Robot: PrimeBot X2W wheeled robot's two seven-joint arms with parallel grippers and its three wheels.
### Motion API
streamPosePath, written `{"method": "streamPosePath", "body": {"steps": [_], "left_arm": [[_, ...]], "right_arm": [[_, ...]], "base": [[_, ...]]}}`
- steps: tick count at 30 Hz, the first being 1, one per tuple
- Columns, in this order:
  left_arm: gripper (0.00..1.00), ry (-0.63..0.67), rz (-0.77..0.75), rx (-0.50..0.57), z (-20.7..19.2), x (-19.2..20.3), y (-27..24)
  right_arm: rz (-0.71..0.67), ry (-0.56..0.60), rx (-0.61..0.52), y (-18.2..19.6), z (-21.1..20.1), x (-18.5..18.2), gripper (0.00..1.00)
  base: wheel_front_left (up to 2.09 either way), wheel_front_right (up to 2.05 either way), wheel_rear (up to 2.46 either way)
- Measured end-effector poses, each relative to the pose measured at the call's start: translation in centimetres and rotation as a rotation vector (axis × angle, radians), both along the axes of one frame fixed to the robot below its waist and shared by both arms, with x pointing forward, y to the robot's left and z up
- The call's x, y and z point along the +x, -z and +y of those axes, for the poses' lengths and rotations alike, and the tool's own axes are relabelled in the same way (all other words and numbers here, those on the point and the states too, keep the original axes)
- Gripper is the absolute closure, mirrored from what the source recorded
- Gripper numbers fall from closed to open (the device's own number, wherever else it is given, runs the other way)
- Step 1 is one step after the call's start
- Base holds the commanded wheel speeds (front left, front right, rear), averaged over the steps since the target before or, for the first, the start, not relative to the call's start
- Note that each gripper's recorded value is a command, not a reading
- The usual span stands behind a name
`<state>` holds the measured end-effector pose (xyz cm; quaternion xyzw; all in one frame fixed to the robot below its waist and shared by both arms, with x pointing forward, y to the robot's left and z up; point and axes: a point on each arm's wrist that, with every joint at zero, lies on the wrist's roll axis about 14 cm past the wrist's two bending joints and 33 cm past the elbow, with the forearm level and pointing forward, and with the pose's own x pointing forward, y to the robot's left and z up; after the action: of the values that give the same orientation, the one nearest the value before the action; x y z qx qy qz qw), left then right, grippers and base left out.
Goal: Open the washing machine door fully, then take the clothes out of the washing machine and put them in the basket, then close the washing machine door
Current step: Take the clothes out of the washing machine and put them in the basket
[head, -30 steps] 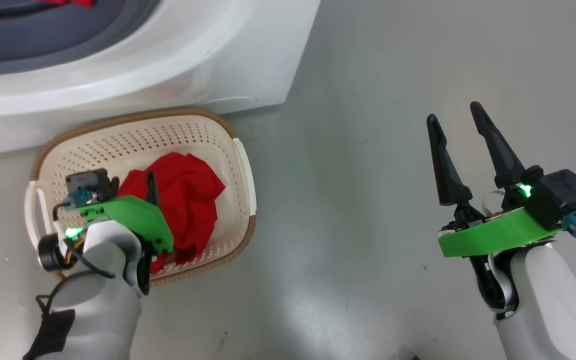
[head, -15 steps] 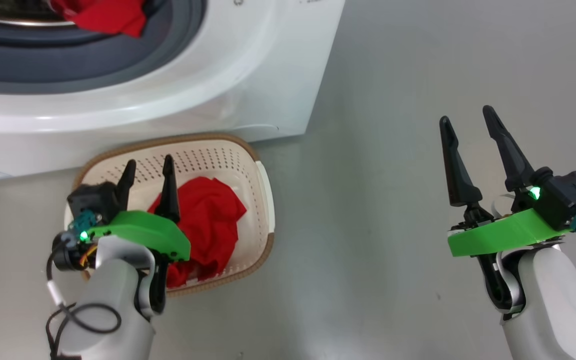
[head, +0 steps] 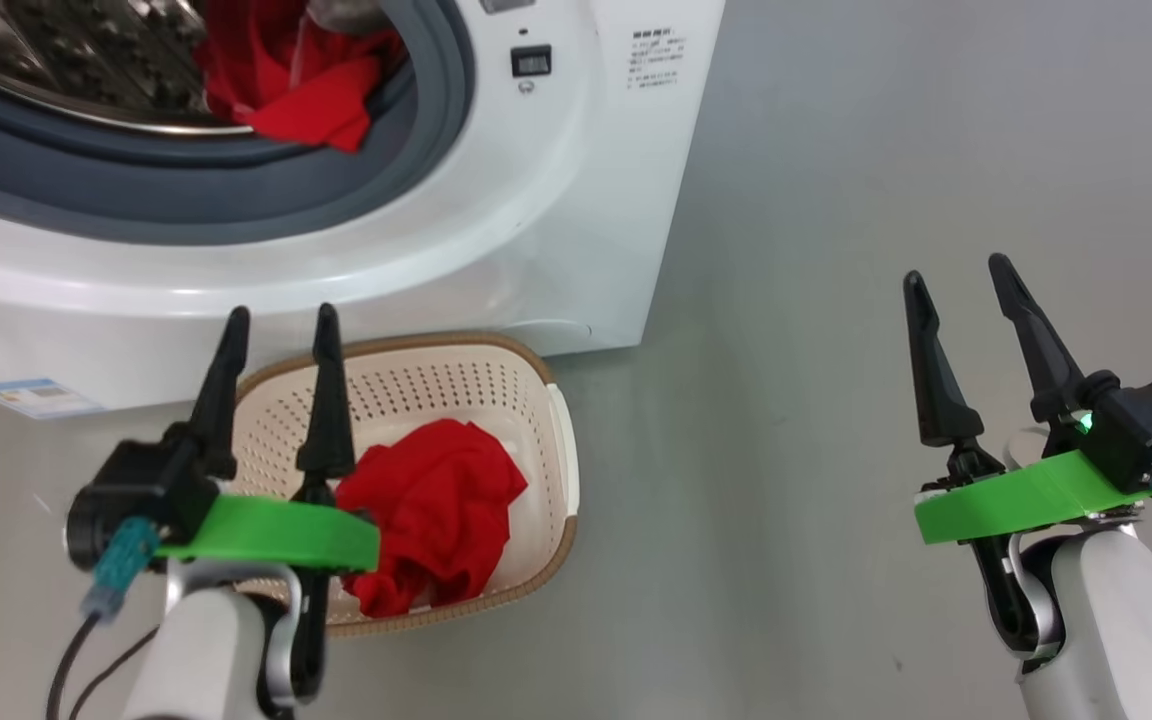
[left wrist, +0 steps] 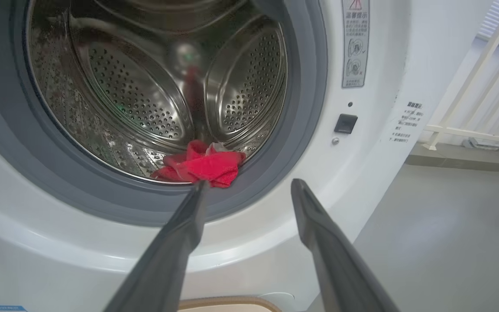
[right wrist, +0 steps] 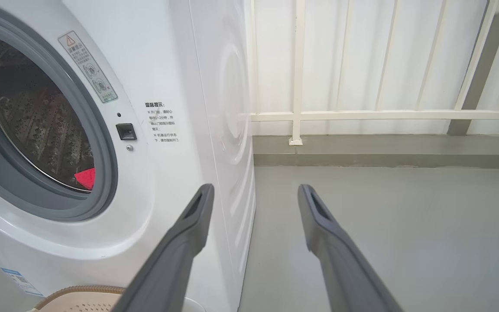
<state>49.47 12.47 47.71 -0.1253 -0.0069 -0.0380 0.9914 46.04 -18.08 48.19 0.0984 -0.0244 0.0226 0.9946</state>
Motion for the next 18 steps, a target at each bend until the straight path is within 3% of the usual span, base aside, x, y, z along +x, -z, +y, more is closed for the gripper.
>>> {"method": "streamPosePath", "body": {"steps": [18], "left_arm": [[0.0,-0.023,-0.1,0.028,1.5,-5.4,-3.8]], "right_arm": [[-0.05,0.031,-0.009,-2.6,-1.1,-4.0,0.0]], "base": [[0.0,0.0,0.0]]}}
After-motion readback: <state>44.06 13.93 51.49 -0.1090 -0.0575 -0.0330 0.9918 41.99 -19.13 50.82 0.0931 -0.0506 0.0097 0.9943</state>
